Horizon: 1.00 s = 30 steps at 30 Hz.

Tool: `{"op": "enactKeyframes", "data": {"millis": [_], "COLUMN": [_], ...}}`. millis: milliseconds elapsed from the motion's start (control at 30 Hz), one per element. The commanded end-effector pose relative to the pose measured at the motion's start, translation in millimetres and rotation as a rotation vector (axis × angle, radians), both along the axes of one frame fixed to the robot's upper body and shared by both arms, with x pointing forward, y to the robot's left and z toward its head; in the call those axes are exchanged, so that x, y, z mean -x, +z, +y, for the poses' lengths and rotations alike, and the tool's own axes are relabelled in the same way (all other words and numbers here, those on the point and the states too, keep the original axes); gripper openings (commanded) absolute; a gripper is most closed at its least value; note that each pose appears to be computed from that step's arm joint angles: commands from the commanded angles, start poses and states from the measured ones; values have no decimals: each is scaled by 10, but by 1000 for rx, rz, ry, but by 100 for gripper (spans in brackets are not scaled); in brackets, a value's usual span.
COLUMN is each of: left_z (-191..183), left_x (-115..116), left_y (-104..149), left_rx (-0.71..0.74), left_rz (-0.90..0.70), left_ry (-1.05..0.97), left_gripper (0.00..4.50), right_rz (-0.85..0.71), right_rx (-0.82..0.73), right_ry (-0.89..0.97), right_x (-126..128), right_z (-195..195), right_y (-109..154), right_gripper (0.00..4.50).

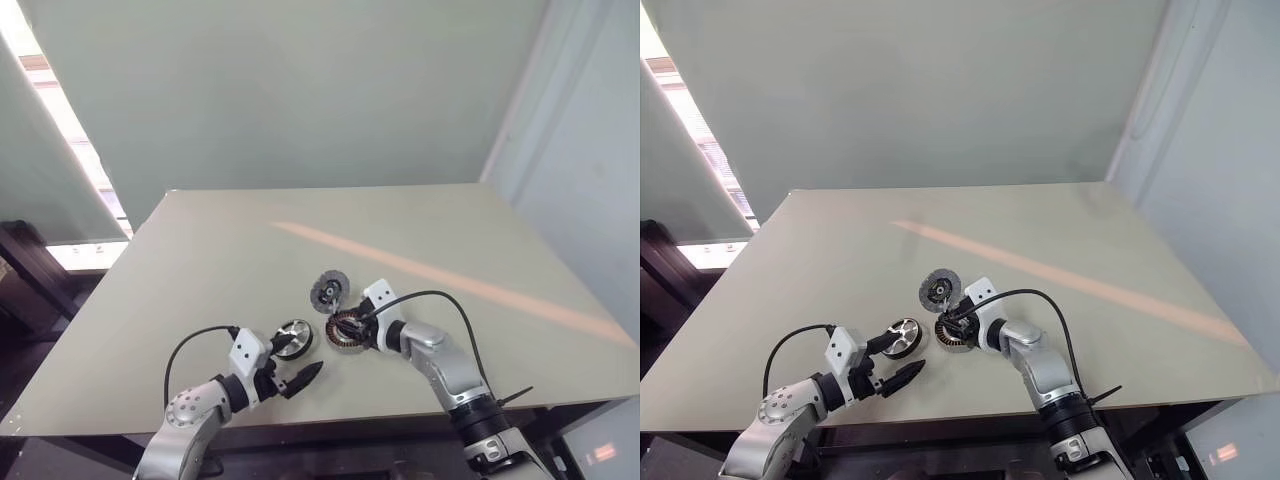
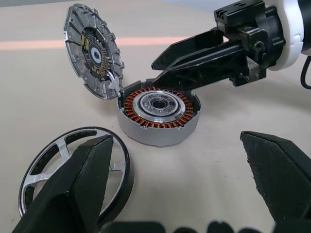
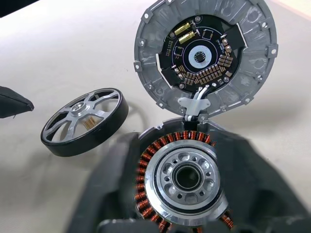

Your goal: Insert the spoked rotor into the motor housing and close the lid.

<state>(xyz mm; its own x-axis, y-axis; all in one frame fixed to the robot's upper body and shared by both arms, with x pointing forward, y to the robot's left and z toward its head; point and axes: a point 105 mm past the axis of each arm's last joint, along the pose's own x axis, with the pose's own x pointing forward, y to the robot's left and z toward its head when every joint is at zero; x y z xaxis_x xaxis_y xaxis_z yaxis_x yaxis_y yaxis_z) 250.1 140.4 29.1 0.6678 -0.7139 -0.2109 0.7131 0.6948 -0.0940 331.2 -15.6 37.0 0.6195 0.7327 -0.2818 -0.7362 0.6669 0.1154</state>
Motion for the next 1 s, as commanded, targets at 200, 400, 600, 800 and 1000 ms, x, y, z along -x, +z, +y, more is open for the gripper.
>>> {"op": "enactKeyframes", "data": {"millis": [200, 400, 600, 800, 1000], "left_z": [5, 38, 60, 111, 121], "left_x": [-68, -63, 9, 148, 357], "left_y": [119, 116, 97, 122, -136], "left_rx": [-1, 2, 85, 303, 482], "left_rz": [-60, -52, 47, 256, 565], "left_ry": [5, 32, 95, 249, 360], "left_gripper": [450, 450, 450, 450, 450], "right_rz": [-1, 19, -50, -114, -149], "right_rx": [81, 81, 7, -31, -19], "right_ry": [2, -17, -25, 36, 48], "right_x": [-35, -34, -101, -17, 26], "right_z": [58, 34, 3, 0, -57], "right_y": [-185, -307, -21, 189, 264], "right_gripper": [2, 2, 2, 2, 2]}}
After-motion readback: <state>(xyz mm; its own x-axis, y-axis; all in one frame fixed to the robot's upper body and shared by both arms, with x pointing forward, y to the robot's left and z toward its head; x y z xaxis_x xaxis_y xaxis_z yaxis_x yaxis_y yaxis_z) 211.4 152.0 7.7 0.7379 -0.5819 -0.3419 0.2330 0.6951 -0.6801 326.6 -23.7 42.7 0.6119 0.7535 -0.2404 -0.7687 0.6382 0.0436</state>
